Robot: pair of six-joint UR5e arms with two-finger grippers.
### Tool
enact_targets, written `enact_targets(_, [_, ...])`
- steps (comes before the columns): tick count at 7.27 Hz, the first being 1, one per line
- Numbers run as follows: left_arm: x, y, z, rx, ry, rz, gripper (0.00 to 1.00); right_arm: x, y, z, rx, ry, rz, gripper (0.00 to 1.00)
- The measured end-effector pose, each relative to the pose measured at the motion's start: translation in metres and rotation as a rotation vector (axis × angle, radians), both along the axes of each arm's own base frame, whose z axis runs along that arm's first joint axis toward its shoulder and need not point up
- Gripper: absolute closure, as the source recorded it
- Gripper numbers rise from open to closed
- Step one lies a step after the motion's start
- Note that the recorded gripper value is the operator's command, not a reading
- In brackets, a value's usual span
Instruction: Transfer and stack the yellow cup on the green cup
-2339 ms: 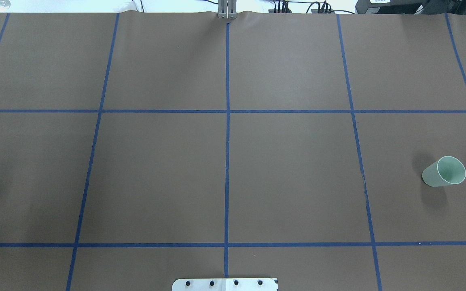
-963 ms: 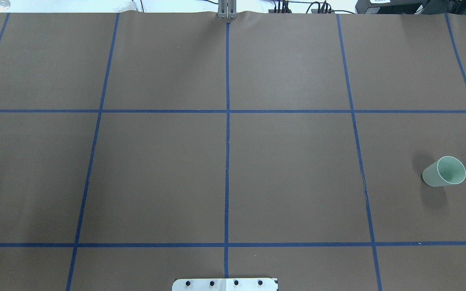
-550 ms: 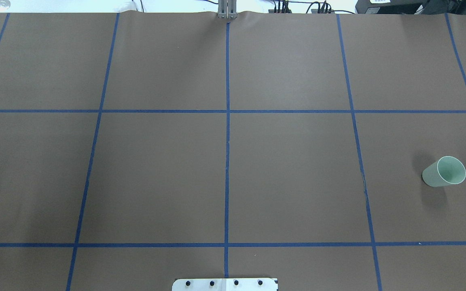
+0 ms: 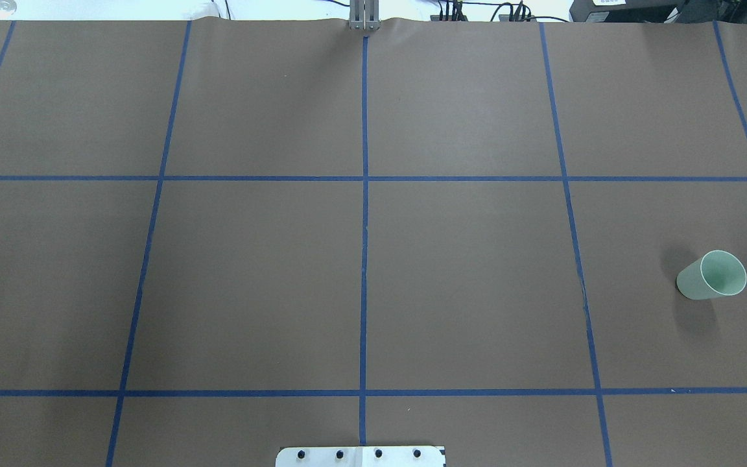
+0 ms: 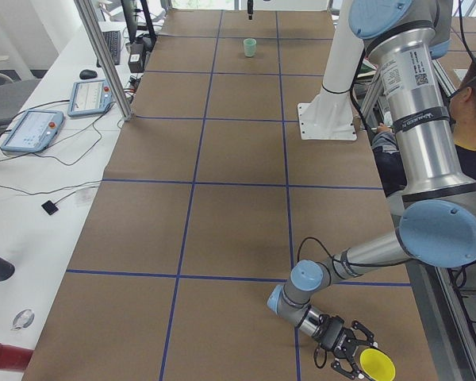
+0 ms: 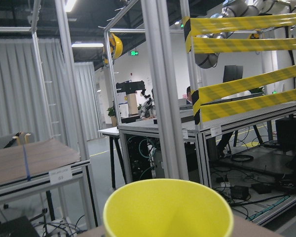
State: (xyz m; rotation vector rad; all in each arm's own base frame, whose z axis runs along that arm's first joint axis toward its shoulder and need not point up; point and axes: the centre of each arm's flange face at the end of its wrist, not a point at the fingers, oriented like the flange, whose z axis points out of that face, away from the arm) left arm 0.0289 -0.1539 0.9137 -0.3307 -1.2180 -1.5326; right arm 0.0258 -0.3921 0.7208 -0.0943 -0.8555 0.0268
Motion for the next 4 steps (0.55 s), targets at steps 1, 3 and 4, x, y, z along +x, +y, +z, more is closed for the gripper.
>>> enact_targets(1, [-0.021,0.009,-0.017,0.027,0.018,0.076,0.72,0.000,0.000,-0.001,0.001,0.000,0.001,0.00])
enact_targets(3, [-0.044,0.003,-0.051,0.139,0.058,0.251,0.73,0.000,-0.001,-0.001,0.003,0.000,0.001,0.00])
enact_targets(4, [-0.050,-0.009,-0.060,0.214,0.086,0.338,0.73,0.000,-0.003,-0.002,0.005,-0.001,0.001,0.00])
